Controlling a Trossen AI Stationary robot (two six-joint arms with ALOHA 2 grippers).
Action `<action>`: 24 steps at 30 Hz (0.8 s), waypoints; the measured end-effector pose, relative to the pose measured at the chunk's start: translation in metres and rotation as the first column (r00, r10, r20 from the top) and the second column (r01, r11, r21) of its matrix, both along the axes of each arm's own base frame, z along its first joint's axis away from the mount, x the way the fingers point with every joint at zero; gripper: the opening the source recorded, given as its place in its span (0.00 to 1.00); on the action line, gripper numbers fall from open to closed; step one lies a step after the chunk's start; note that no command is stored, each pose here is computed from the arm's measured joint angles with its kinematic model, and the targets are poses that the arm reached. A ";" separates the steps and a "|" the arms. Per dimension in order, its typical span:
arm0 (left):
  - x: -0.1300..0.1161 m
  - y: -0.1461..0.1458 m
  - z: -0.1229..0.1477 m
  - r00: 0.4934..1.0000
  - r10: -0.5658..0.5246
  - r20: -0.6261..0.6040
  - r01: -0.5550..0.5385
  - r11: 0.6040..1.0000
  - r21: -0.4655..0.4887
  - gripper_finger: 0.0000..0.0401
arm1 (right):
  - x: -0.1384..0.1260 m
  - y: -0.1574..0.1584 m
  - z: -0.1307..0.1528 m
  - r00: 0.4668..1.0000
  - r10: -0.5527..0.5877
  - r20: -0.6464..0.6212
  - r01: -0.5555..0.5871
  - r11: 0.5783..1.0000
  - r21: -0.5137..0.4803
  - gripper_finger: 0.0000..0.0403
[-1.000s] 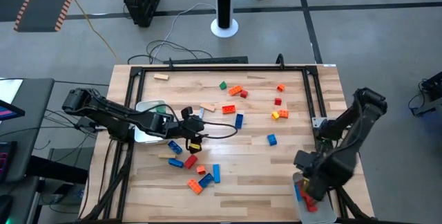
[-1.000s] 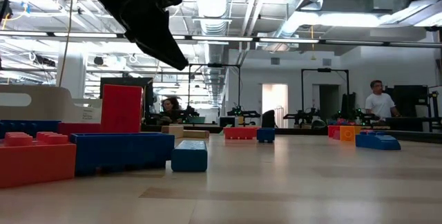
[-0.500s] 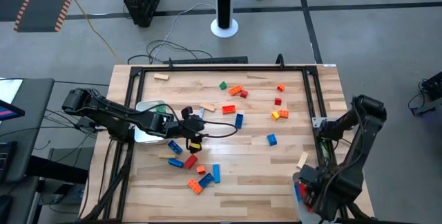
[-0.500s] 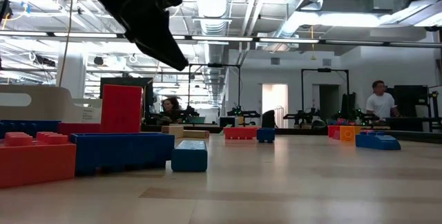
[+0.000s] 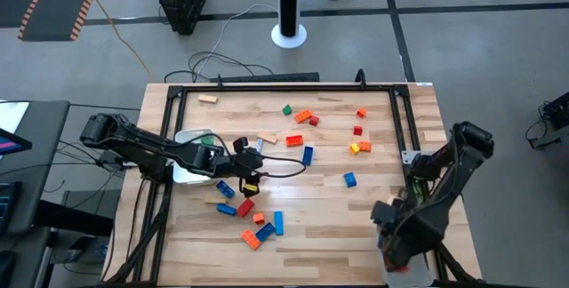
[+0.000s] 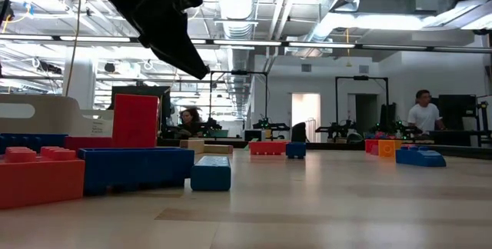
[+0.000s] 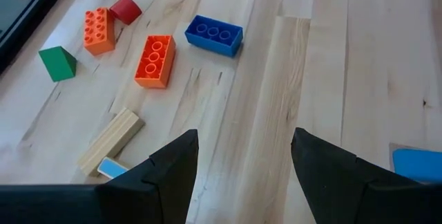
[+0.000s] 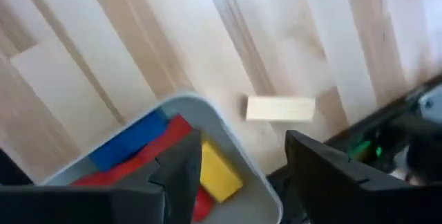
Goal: Sort blocks by size
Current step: Put the brown large block into the gray bin
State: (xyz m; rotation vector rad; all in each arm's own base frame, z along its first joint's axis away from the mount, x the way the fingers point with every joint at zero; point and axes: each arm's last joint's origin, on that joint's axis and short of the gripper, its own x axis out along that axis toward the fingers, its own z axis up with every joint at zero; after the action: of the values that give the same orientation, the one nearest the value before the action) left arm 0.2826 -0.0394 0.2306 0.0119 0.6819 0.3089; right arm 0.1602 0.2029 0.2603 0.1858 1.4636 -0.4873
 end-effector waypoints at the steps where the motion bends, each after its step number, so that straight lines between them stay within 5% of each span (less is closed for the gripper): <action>1: 0.000 0.000 0.000 1.000 -0.001 -0.001 0.001 1.000 0.002 0.55 | 0.005 -0.002 0.000 1.000 0.019 0.008 -0.019 1.000 0.007 0.57; 11: -0.002 0.000 -0.002 1.000 -0.001 -0.029 0.002 1.000 0.007 0.55 | 0.056 -0.014 -0.005 0.974 0.155 0.163 -0.169 0.983 0.075 0.49; 24: -0.006 0.001 -0.006 0.996 0.011 -0.088 -0.010 1.000 0.008 0.55 | 0.077 -0.013 -0.058 0.959 0.210 -0.189 -0.182 0.971 0.156 0.40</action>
State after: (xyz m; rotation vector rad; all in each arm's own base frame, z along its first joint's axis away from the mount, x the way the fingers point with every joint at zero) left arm 0.2764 -0.0382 0.2244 0.0292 0.7688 0.3222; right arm 0.2369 0.1898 0.2022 0.0993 1.6991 -0.2481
